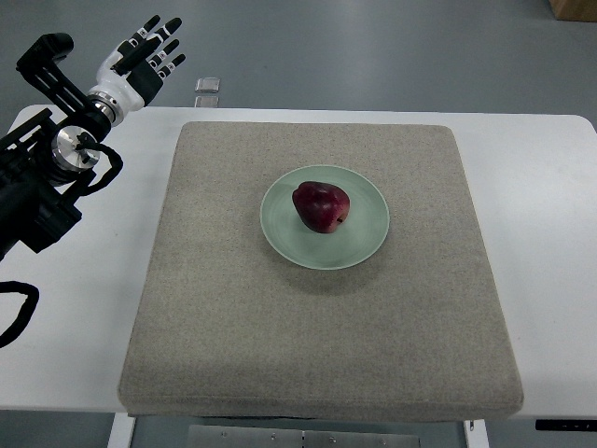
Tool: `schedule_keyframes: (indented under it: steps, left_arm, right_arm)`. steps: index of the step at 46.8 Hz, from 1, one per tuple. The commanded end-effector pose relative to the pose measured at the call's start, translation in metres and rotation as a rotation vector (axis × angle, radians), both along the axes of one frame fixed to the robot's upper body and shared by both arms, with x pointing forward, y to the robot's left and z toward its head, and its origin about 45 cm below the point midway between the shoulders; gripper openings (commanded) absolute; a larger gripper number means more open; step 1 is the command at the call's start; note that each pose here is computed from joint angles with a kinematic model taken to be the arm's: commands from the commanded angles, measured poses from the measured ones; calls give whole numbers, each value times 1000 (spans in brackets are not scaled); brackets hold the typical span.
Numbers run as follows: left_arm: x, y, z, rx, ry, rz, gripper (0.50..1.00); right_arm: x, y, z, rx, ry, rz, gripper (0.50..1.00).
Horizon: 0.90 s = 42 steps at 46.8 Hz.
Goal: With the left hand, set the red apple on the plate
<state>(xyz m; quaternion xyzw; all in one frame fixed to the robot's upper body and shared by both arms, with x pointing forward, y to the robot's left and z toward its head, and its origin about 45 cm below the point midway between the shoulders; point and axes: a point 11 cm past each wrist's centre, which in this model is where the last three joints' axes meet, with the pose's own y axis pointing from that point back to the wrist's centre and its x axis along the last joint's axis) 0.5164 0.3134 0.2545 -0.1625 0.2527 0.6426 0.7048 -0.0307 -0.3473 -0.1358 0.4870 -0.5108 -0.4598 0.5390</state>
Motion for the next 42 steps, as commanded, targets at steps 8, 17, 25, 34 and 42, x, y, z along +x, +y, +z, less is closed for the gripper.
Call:
schedule_keyframes:
  steps: [8, 17, 25, 34, 42]
  left_arm:
    - [3, -6, 8, 0, -29, -3, 992]
    - [4, -4, 10, -3, -32, 1, 992]
    - [4, -1, 12, -7, -36, 9, 992]
    - [6, 1, 18, 0, -46, 12, 992]
    - [4, 4, 12, 1, -33, 21, 992]
  right_arm:
    - [0, 0, 0, 0, 0, -1, 964]
    - [0, 0, 0, 0, 0, 0, 964]
    - [0, 0, 0, 0, 0, 0, 964]
    - [1, 0, 0, 1, -1, 1, 964]
    - [1, 1, 0, 3, -1, -2, 964]
